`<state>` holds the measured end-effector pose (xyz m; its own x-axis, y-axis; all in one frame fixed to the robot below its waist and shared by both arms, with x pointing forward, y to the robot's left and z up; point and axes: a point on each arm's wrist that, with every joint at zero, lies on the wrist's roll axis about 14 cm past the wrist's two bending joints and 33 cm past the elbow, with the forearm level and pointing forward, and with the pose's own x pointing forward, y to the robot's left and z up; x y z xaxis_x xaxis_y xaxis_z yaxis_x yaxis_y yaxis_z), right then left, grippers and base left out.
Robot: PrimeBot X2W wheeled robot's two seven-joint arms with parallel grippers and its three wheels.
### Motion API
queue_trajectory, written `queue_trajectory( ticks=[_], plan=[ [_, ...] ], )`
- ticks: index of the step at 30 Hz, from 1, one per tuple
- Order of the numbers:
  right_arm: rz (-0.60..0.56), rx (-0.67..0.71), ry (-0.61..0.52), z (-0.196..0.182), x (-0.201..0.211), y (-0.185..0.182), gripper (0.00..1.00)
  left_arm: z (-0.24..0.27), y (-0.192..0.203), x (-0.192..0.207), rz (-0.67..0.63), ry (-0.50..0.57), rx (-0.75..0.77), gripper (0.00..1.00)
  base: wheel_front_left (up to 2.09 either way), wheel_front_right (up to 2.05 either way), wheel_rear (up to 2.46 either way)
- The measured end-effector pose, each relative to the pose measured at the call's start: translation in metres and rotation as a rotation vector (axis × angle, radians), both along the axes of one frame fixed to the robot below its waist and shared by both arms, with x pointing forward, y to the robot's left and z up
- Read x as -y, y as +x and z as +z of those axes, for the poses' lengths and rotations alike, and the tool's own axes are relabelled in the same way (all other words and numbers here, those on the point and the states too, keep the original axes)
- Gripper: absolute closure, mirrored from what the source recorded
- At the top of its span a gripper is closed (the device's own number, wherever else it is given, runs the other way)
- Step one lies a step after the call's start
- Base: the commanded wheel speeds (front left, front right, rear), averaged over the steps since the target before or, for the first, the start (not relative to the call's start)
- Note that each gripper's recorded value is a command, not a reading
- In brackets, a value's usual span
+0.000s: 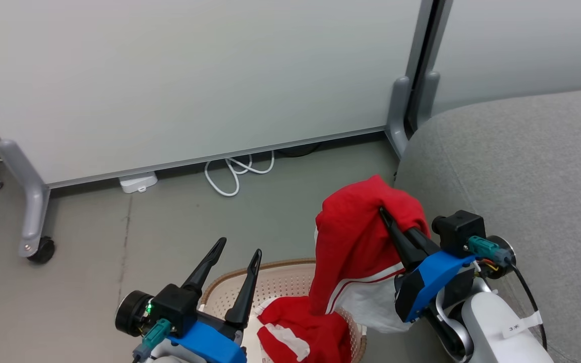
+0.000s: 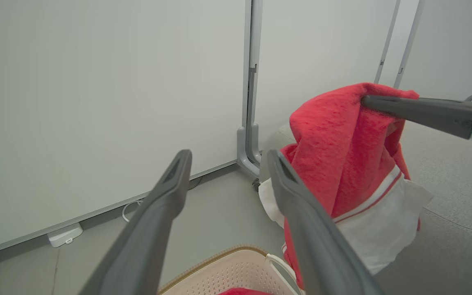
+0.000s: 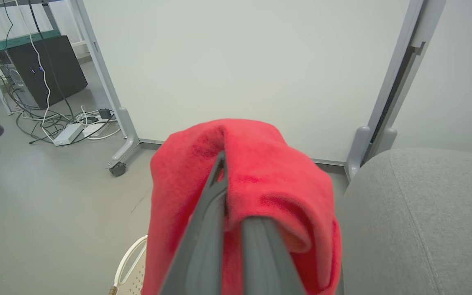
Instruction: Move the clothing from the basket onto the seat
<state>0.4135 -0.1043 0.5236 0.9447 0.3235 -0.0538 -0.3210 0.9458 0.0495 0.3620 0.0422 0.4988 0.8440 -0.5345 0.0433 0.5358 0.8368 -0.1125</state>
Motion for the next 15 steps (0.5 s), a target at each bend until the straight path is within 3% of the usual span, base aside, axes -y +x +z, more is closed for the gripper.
queue_trajectory(
  ticks=[15],
  plan=[
    [-0.232, -0.014, -0.004, -0.006, 0.085, -0.026, 1.00, -0.002, 0.003, 0.082, -0.253, -0.016, -0.007, 0.00, 0.00, 0.00, 0.00]
  ],
)
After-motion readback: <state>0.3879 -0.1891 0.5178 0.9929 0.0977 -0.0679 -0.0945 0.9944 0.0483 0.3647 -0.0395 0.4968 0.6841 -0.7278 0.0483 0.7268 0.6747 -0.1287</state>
